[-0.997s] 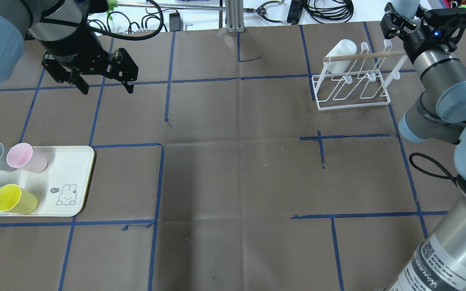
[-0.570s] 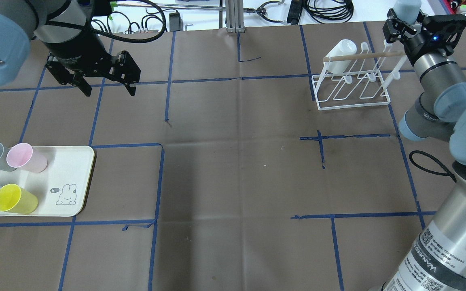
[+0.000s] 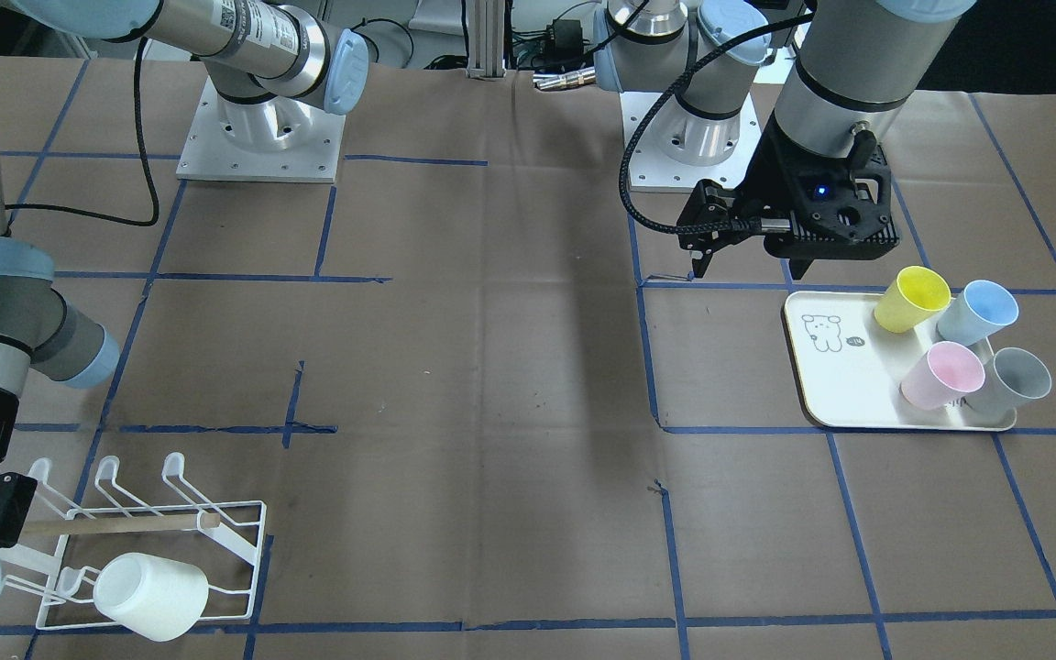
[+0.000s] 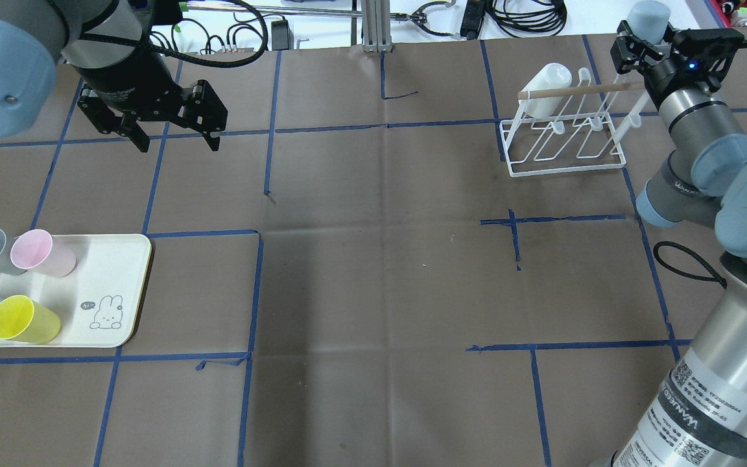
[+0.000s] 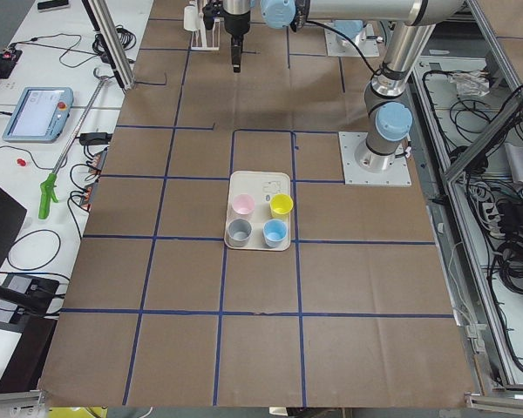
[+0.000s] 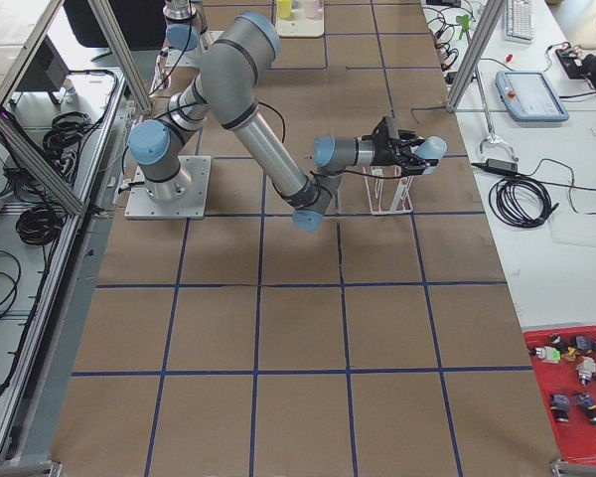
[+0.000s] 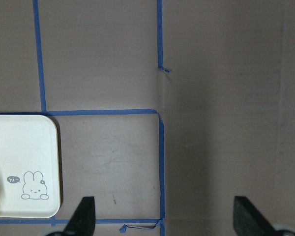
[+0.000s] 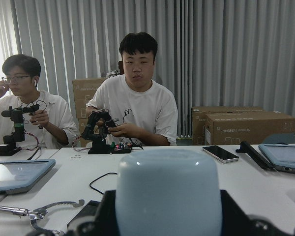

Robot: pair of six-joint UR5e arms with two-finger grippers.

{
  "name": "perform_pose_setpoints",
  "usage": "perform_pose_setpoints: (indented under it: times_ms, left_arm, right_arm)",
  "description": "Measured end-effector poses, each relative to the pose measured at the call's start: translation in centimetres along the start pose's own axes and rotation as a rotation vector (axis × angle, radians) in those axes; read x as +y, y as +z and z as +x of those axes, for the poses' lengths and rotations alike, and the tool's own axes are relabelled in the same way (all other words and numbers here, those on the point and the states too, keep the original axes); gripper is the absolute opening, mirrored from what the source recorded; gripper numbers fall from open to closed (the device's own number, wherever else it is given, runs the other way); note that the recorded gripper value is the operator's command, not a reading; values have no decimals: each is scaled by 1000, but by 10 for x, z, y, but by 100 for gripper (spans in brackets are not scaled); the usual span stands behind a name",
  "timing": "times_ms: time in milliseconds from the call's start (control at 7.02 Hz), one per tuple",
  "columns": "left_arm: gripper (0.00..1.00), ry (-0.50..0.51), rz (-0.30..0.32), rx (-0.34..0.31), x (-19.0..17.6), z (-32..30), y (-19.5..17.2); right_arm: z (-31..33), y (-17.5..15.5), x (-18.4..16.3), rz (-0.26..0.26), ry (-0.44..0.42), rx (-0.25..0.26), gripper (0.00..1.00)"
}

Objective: Transfer IKEA cup to right arm and place on rack

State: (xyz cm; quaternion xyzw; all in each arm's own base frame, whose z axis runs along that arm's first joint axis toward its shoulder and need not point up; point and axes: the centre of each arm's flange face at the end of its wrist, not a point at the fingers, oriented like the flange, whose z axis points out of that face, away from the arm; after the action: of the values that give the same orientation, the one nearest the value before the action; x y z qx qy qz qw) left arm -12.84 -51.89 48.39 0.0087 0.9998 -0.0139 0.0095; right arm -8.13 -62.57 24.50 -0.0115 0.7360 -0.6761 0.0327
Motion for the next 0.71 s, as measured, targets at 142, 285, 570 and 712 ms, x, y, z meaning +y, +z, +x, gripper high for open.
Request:
perform_pose_setpoints:
  times_ms: [142, 285, 570, 712]
  left_arm:
    - [100, 0, 0, 1, 0, 0, 0]
    - [100, -1, 0, 1, 0, 0, 0]
    - [100, 0, 1, 2, 0, 0, 0]
    - [100, 1, 1, 2, 0, 0, 0]
  right_arm:
    - [0, 1, 6, -8, 4, -7, 26]
    - [0, 2, 11, -18, 10, -13, 27]
    - [-1, 1, 17, -30, 18, -15, 34]
    - [-2, 0, 18, -35, 21, -15, 39]
